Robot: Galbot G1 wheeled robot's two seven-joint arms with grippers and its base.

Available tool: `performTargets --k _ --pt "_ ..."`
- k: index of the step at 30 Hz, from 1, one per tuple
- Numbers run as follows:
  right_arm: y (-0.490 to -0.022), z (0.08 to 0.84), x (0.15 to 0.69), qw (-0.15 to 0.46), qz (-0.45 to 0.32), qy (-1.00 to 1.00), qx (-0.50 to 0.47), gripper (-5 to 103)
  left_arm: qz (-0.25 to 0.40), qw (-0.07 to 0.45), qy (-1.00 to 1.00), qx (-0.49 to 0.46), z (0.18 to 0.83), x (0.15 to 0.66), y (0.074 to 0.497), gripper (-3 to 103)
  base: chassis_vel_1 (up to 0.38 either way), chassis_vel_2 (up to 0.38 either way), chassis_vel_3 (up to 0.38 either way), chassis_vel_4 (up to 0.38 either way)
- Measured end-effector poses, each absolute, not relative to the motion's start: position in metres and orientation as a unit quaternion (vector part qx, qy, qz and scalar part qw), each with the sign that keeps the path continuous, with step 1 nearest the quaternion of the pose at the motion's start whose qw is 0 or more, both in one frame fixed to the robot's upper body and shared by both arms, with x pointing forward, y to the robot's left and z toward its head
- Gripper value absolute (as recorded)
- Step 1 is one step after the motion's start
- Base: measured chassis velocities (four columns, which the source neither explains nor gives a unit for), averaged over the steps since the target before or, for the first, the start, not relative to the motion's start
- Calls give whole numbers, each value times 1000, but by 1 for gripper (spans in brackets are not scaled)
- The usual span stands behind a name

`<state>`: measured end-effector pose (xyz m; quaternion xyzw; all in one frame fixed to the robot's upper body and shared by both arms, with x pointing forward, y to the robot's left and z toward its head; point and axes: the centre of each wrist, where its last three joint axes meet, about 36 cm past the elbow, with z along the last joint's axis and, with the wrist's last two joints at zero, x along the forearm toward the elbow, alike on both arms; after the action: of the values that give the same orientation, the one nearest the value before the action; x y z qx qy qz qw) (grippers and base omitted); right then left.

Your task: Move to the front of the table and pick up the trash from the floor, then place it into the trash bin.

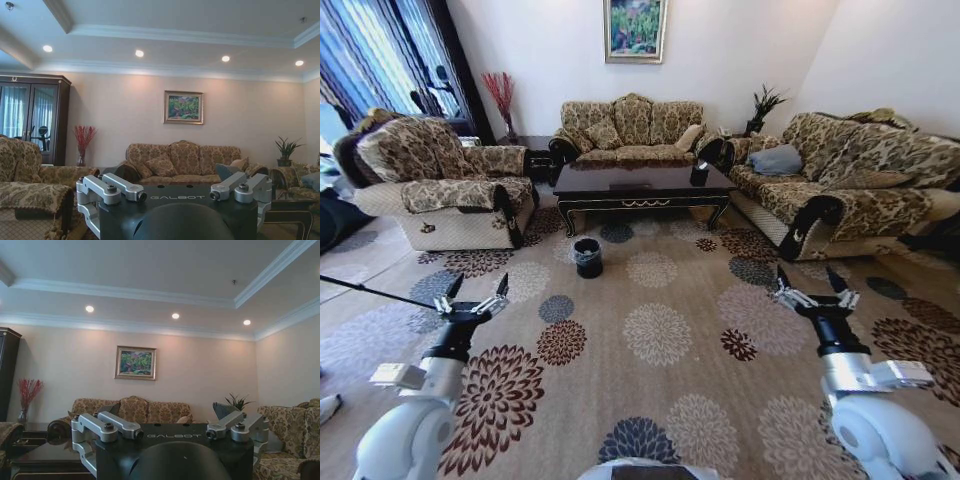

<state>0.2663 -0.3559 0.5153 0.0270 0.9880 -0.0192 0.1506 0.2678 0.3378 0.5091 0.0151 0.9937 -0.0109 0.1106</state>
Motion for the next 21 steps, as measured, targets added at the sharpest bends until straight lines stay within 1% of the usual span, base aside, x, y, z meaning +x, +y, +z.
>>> performTargets --k 15,21 --pt "-357 513 264 154 -23 988 16 100 -11 100 995 13 505 268 338 100 0 0 0 0" --pt "-357 512 265 155 -24 988 9 100 -9 111 994 4 502 270 341 100 0 0 0 0"
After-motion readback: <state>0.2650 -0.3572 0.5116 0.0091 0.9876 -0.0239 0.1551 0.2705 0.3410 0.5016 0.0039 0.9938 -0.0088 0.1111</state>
